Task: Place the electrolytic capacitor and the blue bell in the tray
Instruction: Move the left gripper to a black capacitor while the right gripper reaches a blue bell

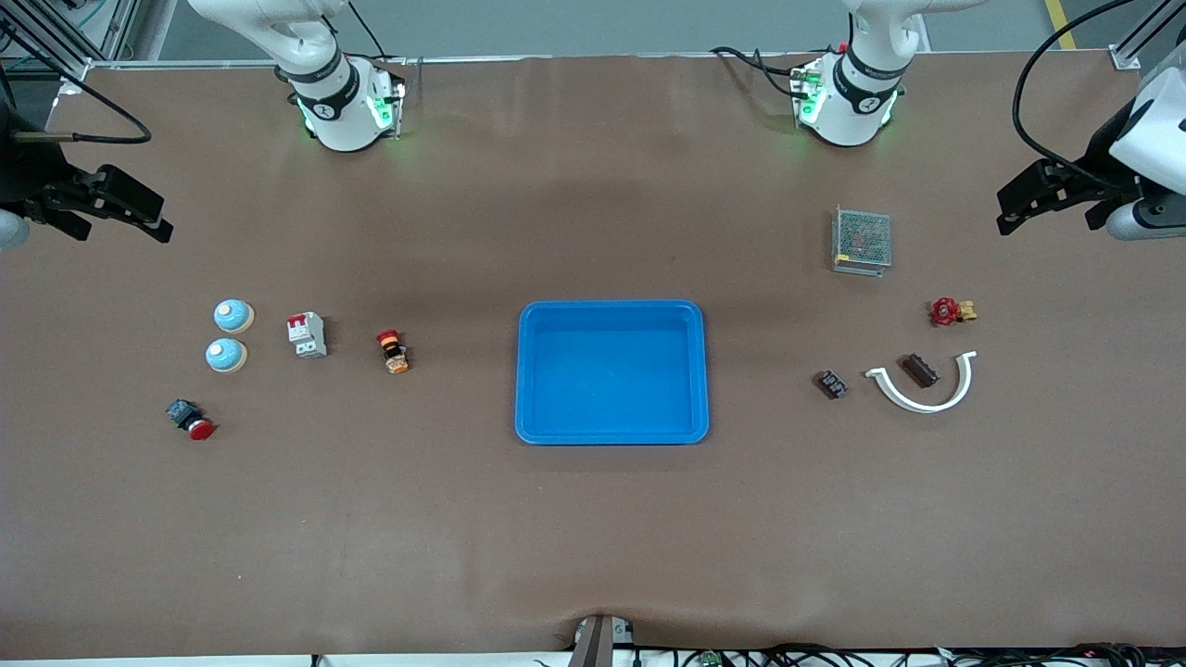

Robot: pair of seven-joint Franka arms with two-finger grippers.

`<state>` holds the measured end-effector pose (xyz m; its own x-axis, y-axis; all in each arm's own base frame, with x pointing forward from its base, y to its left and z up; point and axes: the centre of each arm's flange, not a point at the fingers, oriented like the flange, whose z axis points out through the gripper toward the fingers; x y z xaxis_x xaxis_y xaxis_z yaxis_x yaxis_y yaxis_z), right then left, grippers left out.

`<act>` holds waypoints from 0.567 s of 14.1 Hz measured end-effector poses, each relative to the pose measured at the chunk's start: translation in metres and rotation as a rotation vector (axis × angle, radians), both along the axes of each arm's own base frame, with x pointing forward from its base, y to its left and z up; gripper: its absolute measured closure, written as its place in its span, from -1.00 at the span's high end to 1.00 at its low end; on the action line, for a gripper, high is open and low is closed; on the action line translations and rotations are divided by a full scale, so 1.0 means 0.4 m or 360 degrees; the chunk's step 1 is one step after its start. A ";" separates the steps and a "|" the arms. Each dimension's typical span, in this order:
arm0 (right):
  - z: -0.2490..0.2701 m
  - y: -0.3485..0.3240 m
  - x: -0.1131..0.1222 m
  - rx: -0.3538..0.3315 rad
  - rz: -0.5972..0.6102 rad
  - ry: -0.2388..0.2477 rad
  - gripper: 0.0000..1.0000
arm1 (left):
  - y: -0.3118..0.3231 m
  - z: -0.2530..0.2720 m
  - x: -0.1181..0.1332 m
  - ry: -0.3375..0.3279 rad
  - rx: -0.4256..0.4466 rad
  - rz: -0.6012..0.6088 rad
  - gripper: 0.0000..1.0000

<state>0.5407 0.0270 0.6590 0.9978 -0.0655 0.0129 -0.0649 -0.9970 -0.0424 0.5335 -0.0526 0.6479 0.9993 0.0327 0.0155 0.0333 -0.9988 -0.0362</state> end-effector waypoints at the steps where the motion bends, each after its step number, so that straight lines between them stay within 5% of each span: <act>1: -0.001 0.000 0.000 0.0000 0.0000 0.0001 1.00 | 0.000 0.000 0.000 0.0000 0.0001 0.0000 1.00; 8: -0.007 -0.011 0.005 -0.0001 0.0065 0.0005 1.00 | 0.009 -0.008 0.009 0.0001 0.0098 -0.0001 1.00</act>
